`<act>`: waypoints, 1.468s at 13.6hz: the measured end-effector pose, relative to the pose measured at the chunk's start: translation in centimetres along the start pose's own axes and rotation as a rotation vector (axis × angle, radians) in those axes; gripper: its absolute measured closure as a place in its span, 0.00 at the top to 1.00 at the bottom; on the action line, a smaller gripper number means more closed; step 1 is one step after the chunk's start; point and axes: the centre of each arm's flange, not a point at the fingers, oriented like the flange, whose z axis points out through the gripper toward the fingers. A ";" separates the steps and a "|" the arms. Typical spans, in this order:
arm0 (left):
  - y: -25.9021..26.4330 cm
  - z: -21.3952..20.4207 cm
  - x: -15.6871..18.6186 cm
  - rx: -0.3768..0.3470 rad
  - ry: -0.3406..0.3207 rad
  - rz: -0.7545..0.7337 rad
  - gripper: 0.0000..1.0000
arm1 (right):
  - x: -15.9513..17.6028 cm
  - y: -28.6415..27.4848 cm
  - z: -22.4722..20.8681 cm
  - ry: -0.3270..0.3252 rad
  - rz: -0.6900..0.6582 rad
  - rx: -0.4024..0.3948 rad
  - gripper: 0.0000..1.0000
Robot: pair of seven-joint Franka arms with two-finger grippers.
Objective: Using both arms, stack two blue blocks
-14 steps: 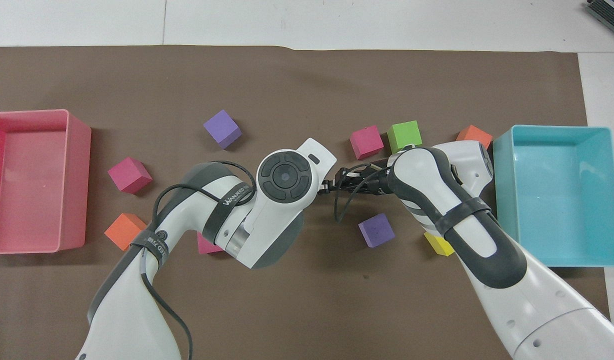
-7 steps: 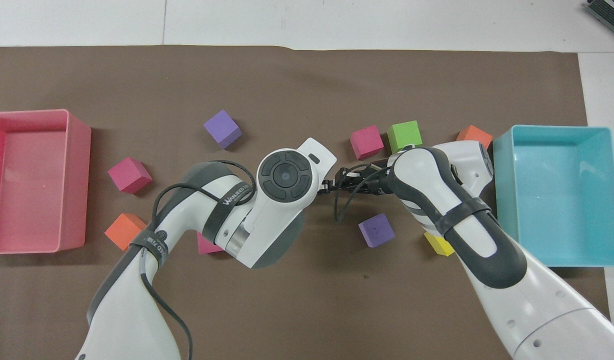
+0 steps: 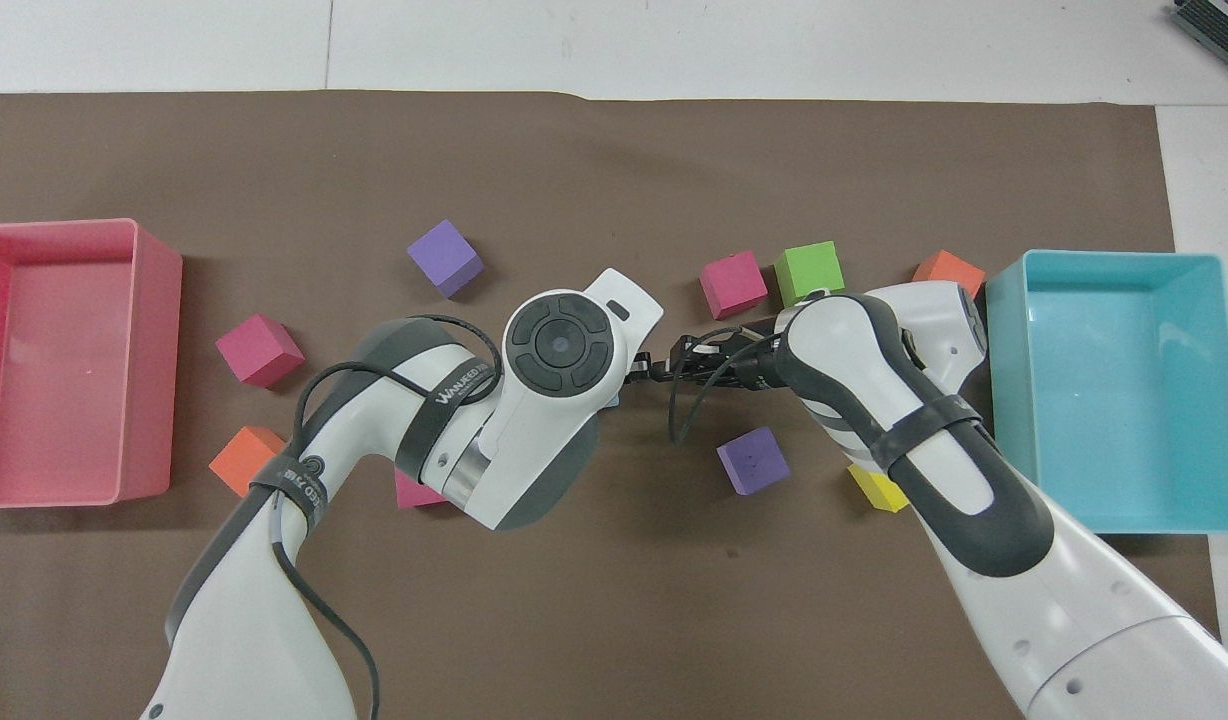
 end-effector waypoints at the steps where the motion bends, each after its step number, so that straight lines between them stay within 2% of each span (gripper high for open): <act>1: 0.0 -0.1 0.0 -0.001 0.002 0.000 1.00 | 0.0 0.0 0.0 0.000 0.000 0.000 0.01; 4: -0.1 -2.2 0.5 -0.023 0.028 -0.006 1.00 | -0.1 0.2 0.1 -0.002 0.003 -0.001 0.01; 7: -1.2 -6.2 0.6 -0.038 0.049 -0.018 1.00 | 0.0 0.4 -0.1 0.001 0.006 -0.001 0.01; 10: -5.5 -10.1 1.7 -0.023 0.042 -0.017 1.00 | 0.4 0.0 -1.2 0.018 0.001 0.007 0.05; 12: -10.7 -12.1 2.9 -0.016 0.044 0.019 1.00 | 0.5 -0.9 -2.5 0.036 -0.020 0.007 0.22; 16: -22.0 -14.9 3.9 0.010 0.015 0.132 1.00 | 1.2 -1.6 -7.1 0.086 -0.073 -0.034 0.70; 17: -24.3 -16.2 4.2 0.013 0.010 0.163 1.00 | 1.2 -1.9 -8.4 0.092 -0.082 -0.073 0.82; 19: -27.8 -19.4 5.0 0.018 0.010 0.207 1.00 | 1.1 -3.2 -10.9 0.107 -0.097 -0.184 1.00; 20: -29.0 -21.2 5.4 0.019 0.015 0.215 1.00 | 0.9 -4.1 -12.2 0.115 -0.106 -0.243 1.00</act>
